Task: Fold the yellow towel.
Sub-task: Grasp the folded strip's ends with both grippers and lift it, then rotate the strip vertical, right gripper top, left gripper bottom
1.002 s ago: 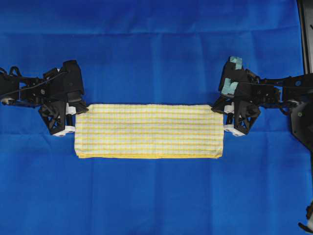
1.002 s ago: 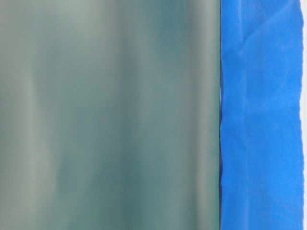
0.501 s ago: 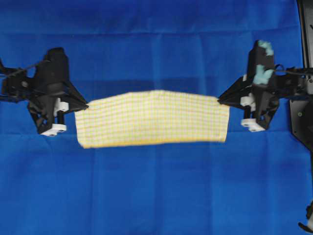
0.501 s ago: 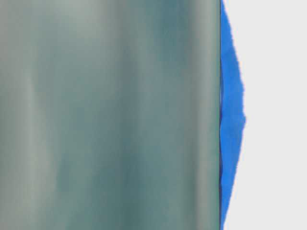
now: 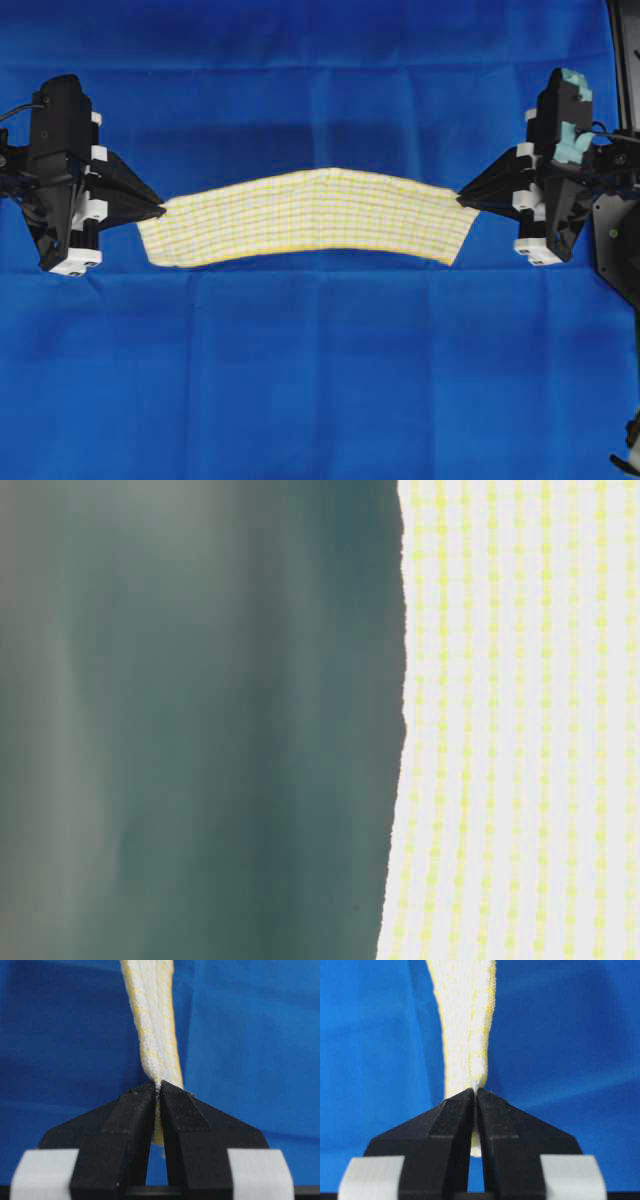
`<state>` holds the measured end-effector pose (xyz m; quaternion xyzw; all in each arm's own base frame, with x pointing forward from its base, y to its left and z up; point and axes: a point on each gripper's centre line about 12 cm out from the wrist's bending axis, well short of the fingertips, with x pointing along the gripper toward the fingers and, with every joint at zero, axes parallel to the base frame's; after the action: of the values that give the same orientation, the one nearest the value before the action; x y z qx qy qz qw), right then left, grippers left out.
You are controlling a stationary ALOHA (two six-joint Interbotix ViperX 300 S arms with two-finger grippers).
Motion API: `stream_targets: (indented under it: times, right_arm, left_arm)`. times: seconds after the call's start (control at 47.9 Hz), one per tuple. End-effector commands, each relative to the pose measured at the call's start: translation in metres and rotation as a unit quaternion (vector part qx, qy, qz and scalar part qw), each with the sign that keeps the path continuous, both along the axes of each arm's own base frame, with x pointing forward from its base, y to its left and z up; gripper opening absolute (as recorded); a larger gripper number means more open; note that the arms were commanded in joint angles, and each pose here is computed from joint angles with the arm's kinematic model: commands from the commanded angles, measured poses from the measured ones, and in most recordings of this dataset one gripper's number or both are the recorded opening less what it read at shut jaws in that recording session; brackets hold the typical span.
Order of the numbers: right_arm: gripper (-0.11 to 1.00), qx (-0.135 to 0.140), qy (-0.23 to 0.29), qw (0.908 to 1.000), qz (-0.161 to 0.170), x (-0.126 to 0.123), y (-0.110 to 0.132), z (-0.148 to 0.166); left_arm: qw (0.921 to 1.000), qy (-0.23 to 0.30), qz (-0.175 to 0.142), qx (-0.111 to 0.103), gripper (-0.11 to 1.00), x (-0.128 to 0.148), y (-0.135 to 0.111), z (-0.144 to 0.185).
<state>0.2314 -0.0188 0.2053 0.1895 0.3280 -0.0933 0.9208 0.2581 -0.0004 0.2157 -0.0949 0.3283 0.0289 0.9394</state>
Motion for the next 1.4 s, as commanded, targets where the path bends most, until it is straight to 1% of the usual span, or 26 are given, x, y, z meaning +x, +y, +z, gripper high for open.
stream_targets:
  times: [0.0,0.084,0.188,0.292,0.439,0.668,0.856,1.002,1.211,1.378]
  right_arm:
    - [0.02,-0.003,-0.014,0.9998,-0.011,0.008,-0.006,0.007]
    - [0.02,-0.007,-0.008,0.9995,-0.031,0.013,-0.018,0.003]
    - [0.02,-0.021,-0.004,0.9984,-0.053,0.020,-0.034,-0.003]
    - [0.02,-0.033,-0.004,0.9966,-0.075,0.029,-0.053,-0.006]
    - [0.02,-0.049,0.000,0.9935,-0.103,0.045,-0.080,-0.008]
    - [0.02,-0.074,0.009,0.9895,-0.124,0.070,-0.117,-0.006]
    - [0.02,-0.092,0.009,0.9866,-0.135,0.082,-0.139,-0.001]
    - [0.02,-0.104,0.006,0.9842,-0.143,0.090,-0.155,0.003]
    - [0.02,-0.122,0.004,0.9817,-0.146,0.099,-0.172,0.007]
    - [0.02,-0.135,0.002,0.9802,-0.145,0.105,-0.182,0.011]
  left_arm:
    - [0.9998,-0.018,-0.005,-0.004,0.03,0.004,-0.004,0.007]
    - [0.9994,-0.030,-0.015,-0.013,0.03,0.007,-0.013,0.008]
    - [0.9977,-0.049,-0.045,-0.015,0.03,0.012,-0.030,0.008]
    - [0.9942,-0.073,-0.076,-0.019,0.03,0.021,-0.050,0.010]
    - [0.9906,-0.091,-0.100,-0.022,0.03,0.037,-0.068,0.009]
    - [0.9881,-0.101,-0.114,-0.020,0.03,0.079,-0.086,0.008]
    - [0.9862,-0.108,-0.125,-0.004,0.03,0.125,-0.099,0.006]
    - [0.9844,-0.113,-0.134,0.007,0.03,0.155,-0.108,0.007]
    - [0.9806,-0.124,-0.149,0.027,0.03,0.182,-0.117,0.007]
    - [0.9790,-0.133,-0.151,0.030,0.03,0.200,-0.122,0.009]
